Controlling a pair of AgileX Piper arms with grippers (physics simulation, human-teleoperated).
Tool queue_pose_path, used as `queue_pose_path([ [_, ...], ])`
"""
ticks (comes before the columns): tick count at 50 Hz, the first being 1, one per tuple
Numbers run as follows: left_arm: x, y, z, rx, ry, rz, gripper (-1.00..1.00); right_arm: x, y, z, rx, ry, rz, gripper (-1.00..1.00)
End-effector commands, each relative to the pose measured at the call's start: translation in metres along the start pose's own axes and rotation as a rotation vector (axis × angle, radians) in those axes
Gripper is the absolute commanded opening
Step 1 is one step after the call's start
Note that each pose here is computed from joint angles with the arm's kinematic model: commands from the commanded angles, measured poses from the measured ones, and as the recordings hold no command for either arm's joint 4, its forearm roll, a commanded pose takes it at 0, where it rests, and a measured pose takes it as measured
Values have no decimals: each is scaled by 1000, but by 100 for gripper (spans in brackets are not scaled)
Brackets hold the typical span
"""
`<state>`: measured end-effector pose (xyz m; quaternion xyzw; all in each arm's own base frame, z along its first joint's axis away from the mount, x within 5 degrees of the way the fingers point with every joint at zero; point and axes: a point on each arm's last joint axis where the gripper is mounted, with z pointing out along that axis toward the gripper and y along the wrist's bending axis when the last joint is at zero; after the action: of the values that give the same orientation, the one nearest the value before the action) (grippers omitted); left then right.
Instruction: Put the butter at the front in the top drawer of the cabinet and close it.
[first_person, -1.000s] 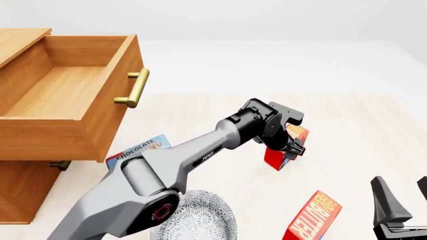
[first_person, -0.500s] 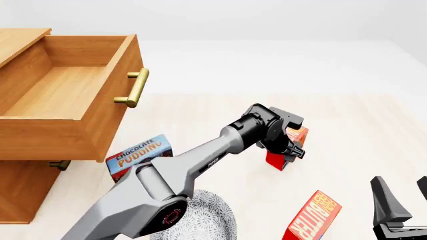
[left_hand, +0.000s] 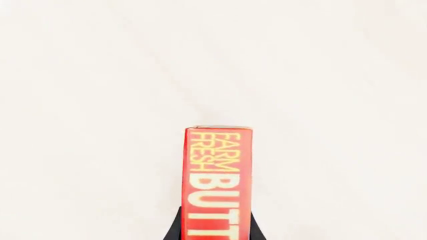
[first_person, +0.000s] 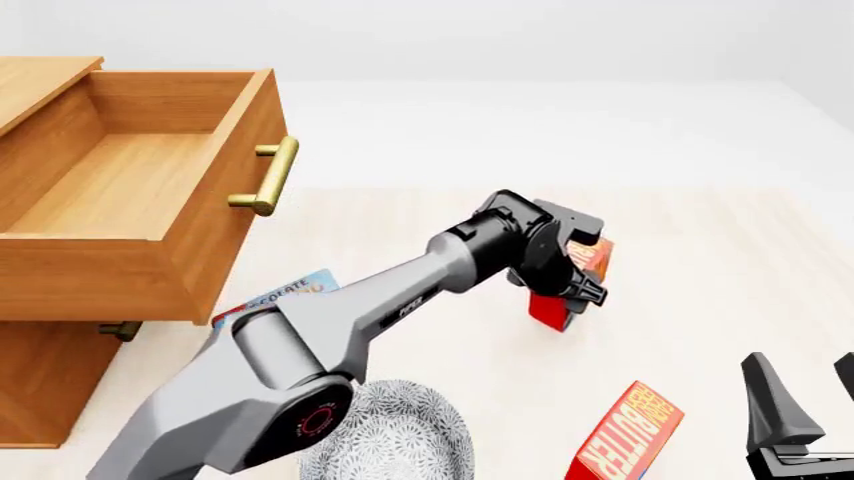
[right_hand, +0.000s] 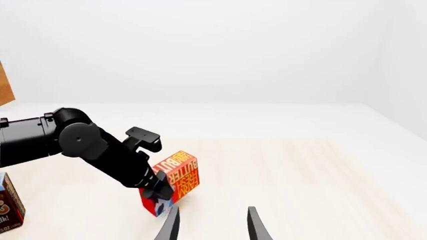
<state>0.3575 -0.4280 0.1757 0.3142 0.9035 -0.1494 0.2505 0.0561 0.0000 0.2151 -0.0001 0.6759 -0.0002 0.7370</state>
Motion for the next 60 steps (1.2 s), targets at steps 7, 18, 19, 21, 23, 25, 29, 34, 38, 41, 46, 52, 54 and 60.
queue_pose_path([
  [7, -15, 5, -57, 5, -66, 24, -100, 0, 0, 0, 0, 0, 0, 100],
  [18, -14, 13, -90, 0, -89, 5, -100, 0, 0, 0, 0, 0, 0, 100],
  [19, -14, 16, -99, -2, -96, 5, -100, 0, 0, 0, 0, 0, 0, 100],
  [21, -13, 16, -107, -1, -99, 6, -100, 0, 0, 0, 0, 0, 0, 100],
  [23, -13, 20, -115, -6, -102, 5, -100, 0, 0, 0, 0, 0, 0, 100],
  [25, -11, 19, -122, -5, -106, 3, -100, 0, 0, 0, 0, 0, 0, 100],
  [29, -10, 24, -133, -10, -109, -3, -100, 0, 0, 0, 0, 0, 0, 100],
  [34, -6, 35, -148, -26, -103, -5, -100, 0, 0, 0, 0, 0, 0, 100],
  [38, -3, 36, -166, -25, -114, 1, -100, 0, 0, 0, 0, 0, 0, 100],
  [41, -1, 39, -174, -30, -117, 4, -100, 0, 0, 0, 0, 0, 0, 100],
  [46, 1, 42, -187, -35, -122, 6, -100, 0, 0, 0, 0, 0, 0, 100],
  [52, -1, 54, -203, -50, -143, -2, -100, 0, 0, 0, 0, 0, 0, 100],
  [54, -1, 56, -210, -54, -152, -8, -100, 0, 0, 0, 0, 0, 0, 100],
  [60, 2, 66, -224, -70, -153, -9, -100, 0, 0, 0, 0, 0, 0, 100],
])
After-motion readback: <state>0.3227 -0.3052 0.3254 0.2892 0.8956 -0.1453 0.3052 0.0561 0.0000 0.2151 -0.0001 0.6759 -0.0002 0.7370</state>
